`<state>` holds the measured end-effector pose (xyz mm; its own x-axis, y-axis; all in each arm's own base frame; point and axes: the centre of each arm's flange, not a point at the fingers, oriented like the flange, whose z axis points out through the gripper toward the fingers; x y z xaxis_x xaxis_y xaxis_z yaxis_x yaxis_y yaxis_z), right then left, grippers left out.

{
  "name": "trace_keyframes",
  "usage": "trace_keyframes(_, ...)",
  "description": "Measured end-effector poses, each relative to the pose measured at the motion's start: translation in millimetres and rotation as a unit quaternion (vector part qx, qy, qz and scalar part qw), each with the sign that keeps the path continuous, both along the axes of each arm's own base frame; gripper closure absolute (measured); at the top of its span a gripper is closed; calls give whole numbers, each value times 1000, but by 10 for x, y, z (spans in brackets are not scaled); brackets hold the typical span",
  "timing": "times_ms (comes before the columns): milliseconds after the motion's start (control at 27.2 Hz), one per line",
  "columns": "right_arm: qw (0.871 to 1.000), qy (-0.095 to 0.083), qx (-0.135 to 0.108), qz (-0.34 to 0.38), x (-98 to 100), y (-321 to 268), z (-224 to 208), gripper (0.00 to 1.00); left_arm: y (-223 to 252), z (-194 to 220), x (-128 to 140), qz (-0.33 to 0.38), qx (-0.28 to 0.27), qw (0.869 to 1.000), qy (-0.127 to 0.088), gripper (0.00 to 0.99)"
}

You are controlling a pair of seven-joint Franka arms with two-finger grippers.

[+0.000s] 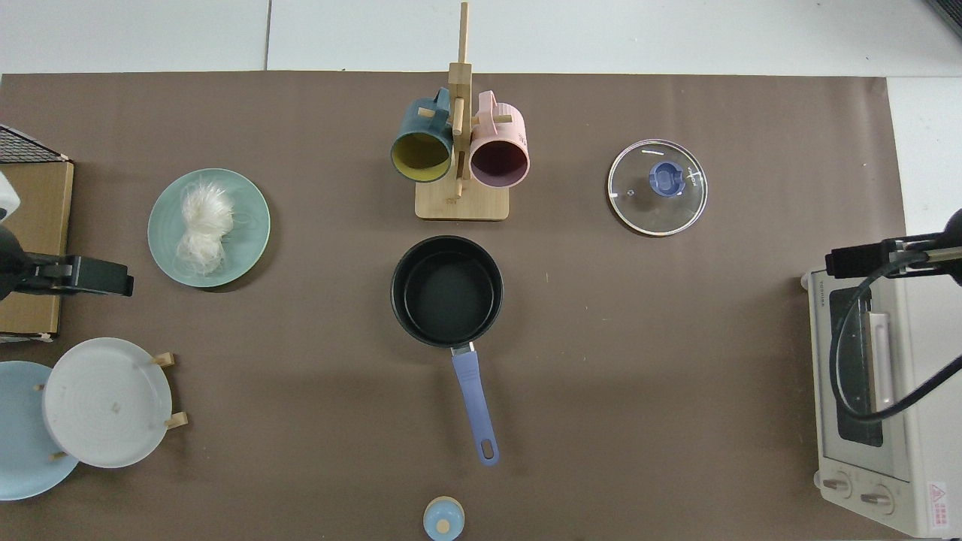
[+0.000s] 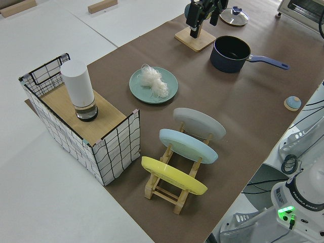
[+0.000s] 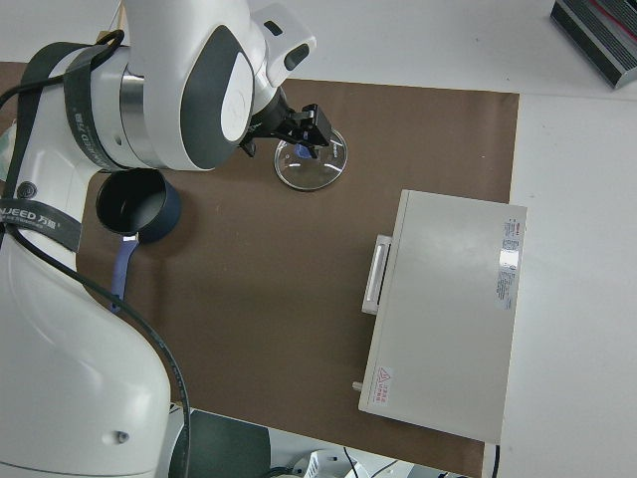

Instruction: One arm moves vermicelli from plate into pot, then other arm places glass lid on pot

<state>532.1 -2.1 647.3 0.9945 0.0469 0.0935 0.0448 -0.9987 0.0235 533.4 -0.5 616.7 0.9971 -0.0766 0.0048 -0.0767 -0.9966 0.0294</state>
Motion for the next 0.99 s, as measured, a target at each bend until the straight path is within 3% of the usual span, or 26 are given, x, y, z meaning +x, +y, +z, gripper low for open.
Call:
trace_keyframes(773,1000,0,0,0,0,0,0,0,5,1,1,1,0,1000,-1,0)
trace_keyframes(847,1000,0,0,0,0,0,0,0,15,17,21,2,0,1000,-10,0)
trace_keyframes(994,1000,0,0,0,0,0,0,0,57,64,129,6,3,999,-50,0)
